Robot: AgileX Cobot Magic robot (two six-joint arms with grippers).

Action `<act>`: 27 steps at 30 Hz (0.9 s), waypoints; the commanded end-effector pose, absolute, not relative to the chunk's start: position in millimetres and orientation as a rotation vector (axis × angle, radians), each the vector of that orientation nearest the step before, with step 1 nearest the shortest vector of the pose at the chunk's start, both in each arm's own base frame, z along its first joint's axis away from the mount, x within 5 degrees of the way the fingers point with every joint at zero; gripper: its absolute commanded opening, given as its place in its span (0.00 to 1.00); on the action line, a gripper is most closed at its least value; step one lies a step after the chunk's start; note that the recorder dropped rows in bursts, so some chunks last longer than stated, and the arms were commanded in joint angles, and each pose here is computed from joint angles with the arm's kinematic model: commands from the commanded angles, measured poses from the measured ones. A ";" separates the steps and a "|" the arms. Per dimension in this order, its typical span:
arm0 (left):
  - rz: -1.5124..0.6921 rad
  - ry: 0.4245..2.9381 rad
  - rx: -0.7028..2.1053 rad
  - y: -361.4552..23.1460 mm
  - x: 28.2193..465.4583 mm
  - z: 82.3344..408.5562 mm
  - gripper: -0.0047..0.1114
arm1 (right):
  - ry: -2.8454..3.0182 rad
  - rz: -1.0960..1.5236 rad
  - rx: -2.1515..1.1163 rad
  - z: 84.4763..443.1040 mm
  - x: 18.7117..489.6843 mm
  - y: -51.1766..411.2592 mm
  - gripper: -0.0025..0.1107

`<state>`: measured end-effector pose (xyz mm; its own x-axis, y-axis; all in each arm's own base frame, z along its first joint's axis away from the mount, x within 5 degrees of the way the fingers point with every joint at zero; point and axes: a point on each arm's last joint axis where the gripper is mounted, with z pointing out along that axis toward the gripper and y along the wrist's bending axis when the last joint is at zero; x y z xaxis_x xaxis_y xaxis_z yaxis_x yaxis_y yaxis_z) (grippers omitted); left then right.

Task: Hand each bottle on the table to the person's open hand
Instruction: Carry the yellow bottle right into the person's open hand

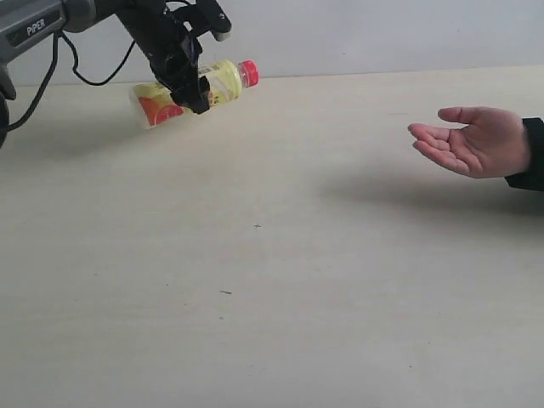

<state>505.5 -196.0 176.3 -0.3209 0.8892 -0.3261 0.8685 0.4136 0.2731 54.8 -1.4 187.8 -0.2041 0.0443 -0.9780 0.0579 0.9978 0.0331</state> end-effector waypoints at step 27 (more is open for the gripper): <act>0.032 2.399 1.002 -352.5 361.8 285.2 0.04 | 1.769 -0.014 0.071 187.2 54.7 -1.4 0.02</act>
